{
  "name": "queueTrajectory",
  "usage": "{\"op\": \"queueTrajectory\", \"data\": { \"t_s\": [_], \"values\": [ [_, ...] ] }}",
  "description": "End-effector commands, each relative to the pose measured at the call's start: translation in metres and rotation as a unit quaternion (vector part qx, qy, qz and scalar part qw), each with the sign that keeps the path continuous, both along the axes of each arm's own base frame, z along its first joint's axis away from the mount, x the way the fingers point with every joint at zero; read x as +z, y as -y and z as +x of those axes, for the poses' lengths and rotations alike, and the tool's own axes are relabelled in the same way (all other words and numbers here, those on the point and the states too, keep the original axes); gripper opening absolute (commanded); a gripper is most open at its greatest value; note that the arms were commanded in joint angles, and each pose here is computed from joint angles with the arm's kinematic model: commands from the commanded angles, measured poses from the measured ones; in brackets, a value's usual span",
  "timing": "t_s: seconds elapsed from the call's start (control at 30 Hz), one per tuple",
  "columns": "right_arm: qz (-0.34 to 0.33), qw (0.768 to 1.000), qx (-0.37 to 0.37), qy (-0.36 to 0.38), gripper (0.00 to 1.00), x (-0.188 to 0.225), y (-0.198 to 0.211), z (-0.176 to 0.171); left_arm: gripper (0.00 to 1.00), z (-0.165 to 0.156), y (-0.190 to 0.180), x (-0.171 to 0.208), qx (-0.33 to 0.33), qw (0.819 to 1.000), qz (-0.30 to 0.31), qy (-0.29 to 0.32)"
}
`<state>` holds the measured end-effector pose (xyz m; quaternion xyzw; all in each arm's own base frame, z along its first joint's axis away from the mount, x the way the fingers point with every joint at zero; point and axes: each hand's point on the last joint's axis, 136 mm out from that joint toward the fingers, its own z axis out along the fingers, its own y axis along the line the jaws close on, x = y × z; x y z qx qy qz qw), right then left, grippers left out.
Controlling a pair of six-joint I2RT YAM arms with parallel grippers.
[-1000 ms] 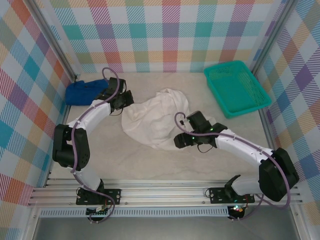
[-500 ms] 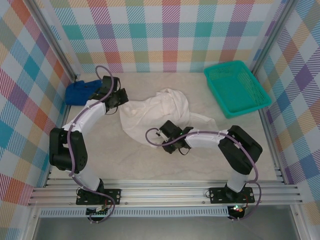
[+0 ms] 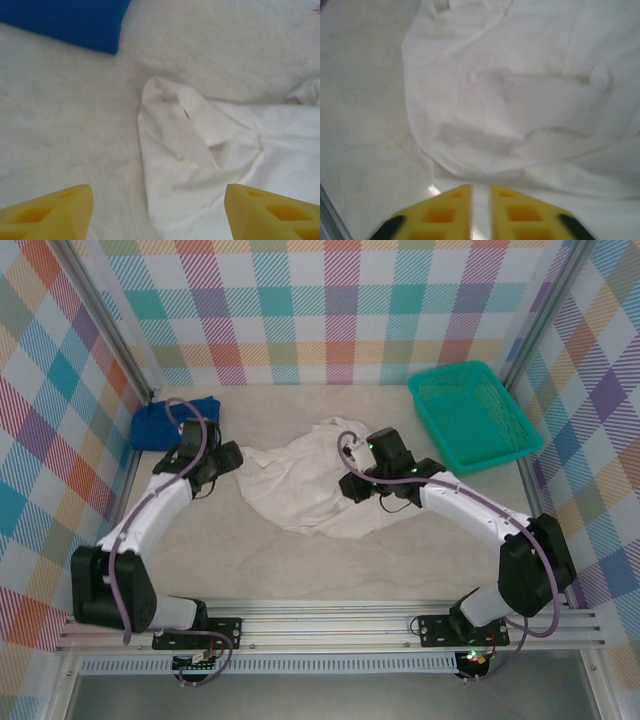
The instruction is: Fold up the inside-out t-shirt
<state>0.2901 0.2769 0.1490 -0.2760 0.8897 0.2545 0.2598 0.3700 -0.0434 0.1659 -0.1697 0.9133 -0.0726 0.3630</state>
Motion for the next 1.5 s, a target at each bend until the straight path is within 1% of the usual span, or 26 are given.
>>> {"op": "queueTrajectory", "data": {
  "t_s": [0.0,0.03,0.1,0.2,0.33,0.4,0.5,0.57,0.6,0.63,0.73,0.77,0.8,0.83,0.87,0.93,1.03,1.13,1.2,1.33,1.47],
  "values": [
    [-0.101,0.993,0.046,-0.028,0.43,-0.051,0.005,-0.042,0.70,-0.033,0.031,-0.037,-0.030,0.996,-0.067,-0.050],
    [-0.125,0.991,0.051,-0.023,0.49,-0.063,0.005,-0.047,0.70,-0.044,0.040,-0.050,-0.037,0.994,-0.078,-0.072],
    [-0.150,0.987,0.050,-0.023,0.56,-0.081,0.007,-0.052,0.68,-0.058,0.052,-0.072,-0.052,0.990,-0.078,-0.105],
    [-0.162,0.985,0.055,-0.026,0.61,-0.101,0.003,-0.056,0.64,-0.063,0.067,-0.096,-0.073,0.985,-0.067,-0.141],
    [-0.191,0.980,0.052,-0.023,0.62,-0.123,0.004,-0.052,0.62,-0.054,0.094,-0.115,-0.108,0.980,-0.059,-0.157],
    [-0.203,0.978,0.047,-0.025,0.61,-0.132,0.008,-0.051,0.61,-0.050,0.099,-0.123,-0.112,0.979,-0.052,-0.165],
    [-0.214,0.976,0.043,-0.023,0.58,-0.141,0.013,-0.050,0.55,-0.044,0.098,-0.138,-0.108,0.978,-0.033,-0.177],
    [-0.222,0.974,0.041,-0.021,0.53,-0.147,0.014,-0.048,0.48,-0.041,0.095,-0.149,-0.105,0.977,-0.020,-0.183],
    [-0.224,0.974,0.039,-0.019,0.48,-0.149,0.014,-0.047,0.45,-0.041,0.095,-0.153,-0.105,0.976,-0.016,-0.189],
    [-0.226,0.973,0.038,-0.016,0.39,-0.151,0.014,-0.045,0.40,-0.033,0.098,-0.154,-0.107,0.978,-0.020,-0.177],
    [-0.225,0.974,0.034,0.005,0.13,-0.143,0.013,-0.037,0.21,-0.030,0.101,-0.159,-0.110,0.978,-0.024,-0.178],
    [-0.221,0.975,0.034,0.016,0.05,-0.135,0.013,-0.034,0.14,-0.029,0.102,-0.157,-0.111,0.978,-0.024,-0.172],
    [-0.213,0.976,0.032,0.029,0.00,-0.124,0.012,-0.031,0.08,-0.028,0.102,-0.153,-0.112,0.979,-0.026,-0.165],
    [-0.200,0.978,0.029,0.043,0.00,-0.108,0.011,-0.027,0.03,-0.026,0.103,-0.145,-0.115,0.981,-0.027,-0.154],
    [-0.182,0.981,0.026,0.057,0.00,-0.091,0.010,-0.024,0.00,-0.023,0.104,-0.133,-0.117,0.983,-0.030,-0.139],
    [-0.134,0.987,0.021,0.084,0.00,-0.050,0.008,-0.019,0.00,-0.018,0.105,-0.106,-0.123,0.986,-0.037,-0.107],
    [-0.053,0.990,0.013,0.129,0.00,0.022,0.010,-0.015,0.00,-0.012,0.109,-0.043,-0.129,0.989,-0.060,-0.032],
    [0.019,0.985,0.011,0.173,0.00,0.090,0.015,-0.017,0.00,-0.010,0.108,0.029,-0.124,0.986,-0.091,0.063],
    [0.047,0.978,0.013,0.205,0.00,0.129,0.018,-0.020,0.00,-0.013,0.104,0.075,-0.118,0.979,-0.108,0.125],
    [0.081,0.956,0.008,0.281,0.00,0.204,0.026,-0.024,0.00,-0.025,0.093,0.166,-0.104,0.956,-0.130,0.240],
    [0.115,0.931,0.001,0.346,0.00,0.267,0.037,-0.034,0.00,-0.045,0.085,0.242,-0.108,0.932,-0.125,0.321]
  ]
}}
